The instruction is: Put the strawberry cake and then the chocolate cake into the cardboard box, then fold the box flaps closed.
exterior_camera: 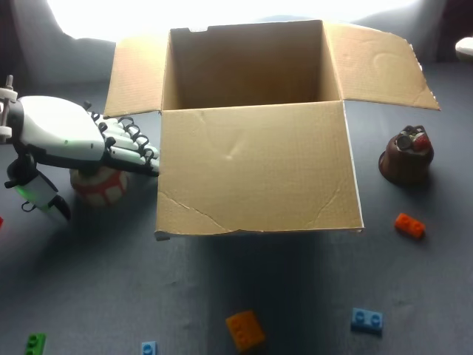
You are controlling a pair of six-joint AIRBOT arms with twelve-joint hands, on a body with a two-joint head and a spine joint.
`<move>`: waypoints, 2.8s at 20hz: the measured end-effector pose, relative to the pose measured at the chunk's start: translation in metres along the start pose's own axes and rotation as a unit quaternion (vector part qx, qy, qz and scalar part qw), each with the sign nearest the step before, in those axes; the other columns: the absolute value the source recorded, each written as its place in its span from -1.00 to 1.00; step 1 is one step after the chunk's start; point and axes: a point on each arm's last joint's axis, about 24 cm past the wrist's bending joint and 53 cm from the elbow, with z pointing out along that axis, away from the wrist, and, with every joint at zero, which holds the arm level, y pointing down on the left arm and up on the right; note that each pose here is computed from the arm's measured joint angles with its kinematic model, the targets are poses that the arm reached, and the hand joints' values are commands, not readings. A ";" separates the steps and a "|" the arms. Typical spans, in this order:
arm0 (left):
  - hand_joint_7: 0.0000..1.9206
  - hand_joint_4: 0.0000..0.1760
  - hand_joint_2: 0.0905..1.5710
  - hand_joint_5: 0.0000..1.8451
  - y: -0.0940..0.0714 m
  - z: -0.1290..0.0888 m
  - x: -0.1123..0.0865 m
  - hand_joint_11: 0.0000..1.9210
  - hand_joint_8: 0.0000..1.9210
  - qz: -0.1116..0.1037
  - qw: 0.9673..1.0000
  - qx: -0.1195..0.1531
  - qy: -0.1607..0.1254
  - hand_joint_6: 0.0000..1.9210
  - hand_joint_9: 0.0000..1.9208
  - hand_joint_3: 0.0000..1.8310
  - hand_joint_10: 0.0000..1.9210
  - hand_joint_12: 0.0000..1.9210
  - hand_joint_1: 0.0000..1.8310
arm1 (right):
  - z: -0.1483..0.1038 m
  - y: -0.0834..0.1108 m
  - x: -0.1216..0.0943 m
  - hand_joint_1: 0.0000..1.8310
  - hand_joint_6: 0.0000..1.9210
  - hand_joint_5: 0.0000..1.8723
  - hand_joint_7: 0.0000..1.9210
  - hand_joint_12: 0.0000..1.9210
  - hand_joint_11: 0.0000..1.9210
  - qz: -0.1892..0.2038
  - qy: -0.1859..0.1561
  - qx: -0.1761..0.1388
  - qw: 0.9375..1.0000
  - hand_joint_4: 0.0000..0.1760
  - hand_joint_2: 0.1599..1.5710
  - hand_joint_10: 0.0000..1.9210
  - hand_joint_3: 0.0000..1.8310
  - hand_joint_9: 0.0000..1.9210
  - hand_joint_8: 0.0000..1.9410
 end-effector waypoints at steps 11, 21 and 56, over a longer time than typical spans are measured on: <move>-0.68 0.08 0.31 -0.73 -0.006 0.010 -0.002 -1.00 -0.98 -0.003 1.000 0.008 -0.005 -0.98 -0.67 -0.99 -0.93 0.23 0.26 | 0.000 0.000 -0.001 0.19 -1.00 -0.95 -0.91 -0.73 -1.00 0.000 -0.001 -0.001 1.000 -0.95 0.19 -0.99 -1.00 -0.91 -1.00; -1.00 0.00 0.31 -0.74 -0.010 0.012 -0.009 -0.67 0.24 -0.012 1.000 0.015 -0.019 -0.15 -0.91 -1.00 0.69 0.92 0.44 | 0.000 0.001 -0.001 0.15 -0.99 -0.93 -0.88 -0.66 -1.00 0.000 -0.002 -0.002 1.000 -1.00 0.21 -0.99 -1.00 -0.88 -1.00; -0.44 -1.00 0.66 -0.26 -0.014 -0.026 -0.007 -0.44 0.73 0.000 1.000 0.015 -0.008 0.57 -0.43 -1.00 0.82 1.00 0.41 | 0.000 0.003 -0.001 0.09 -0.99 -0.94 -0.89 -0.61 -1.00 0.000 -0.003 -0.005 1.000 -1.00 0.24 -0.99 -1.00 -0.88 -1.00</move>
